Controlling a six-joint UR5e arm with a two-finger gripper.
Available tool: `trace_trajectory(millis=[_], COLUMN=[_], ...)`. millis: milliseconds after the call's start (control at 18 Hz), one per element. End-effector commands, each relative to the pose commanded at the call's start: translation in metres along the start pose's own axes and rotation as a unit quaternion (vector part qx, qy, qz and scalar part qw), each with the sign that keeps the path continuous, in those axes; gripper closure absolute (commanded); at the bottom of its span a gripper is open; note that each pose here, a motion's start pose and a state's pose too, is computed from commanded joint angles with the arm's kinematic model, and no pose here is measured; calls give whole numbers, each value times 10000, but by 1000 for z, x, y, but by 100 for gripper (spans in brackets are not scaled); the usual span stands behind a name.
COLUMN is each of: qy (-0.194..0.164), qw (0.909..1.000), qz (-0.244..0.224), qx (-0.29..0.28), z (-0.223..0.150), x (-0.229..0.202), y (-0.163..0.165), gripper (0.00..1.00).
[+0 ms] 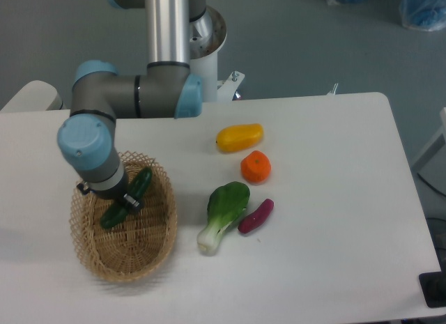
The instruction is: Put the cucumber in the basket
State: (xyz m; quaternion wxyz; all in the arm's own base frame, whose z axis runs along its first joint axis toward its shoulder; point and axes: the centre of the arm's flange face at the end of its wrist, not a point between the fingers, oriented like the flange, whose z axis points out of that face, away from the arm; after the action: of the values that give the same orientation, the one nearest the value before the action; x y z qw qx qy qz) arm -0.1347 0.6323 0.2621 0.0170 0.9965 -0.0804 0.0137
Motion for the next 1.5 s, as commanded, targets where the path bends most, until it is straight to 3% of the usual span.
trace_trajectory(millis=[111,500,667,1000,1222,1500], qy=[-67,-323,-472,-597,-713,-806], qw=[9999,9989,9983,9975,9961,9955], qz=[1,76,108,111,351,379], qx=[75,318,313,372,376,339], z=[-5,-20,-31,-55,-70,-76], x=[-1,-8,-30,-92,-141,-230], y=[-1,-4,2,42,72,133], gripper=[0,0,0,0,0,0])
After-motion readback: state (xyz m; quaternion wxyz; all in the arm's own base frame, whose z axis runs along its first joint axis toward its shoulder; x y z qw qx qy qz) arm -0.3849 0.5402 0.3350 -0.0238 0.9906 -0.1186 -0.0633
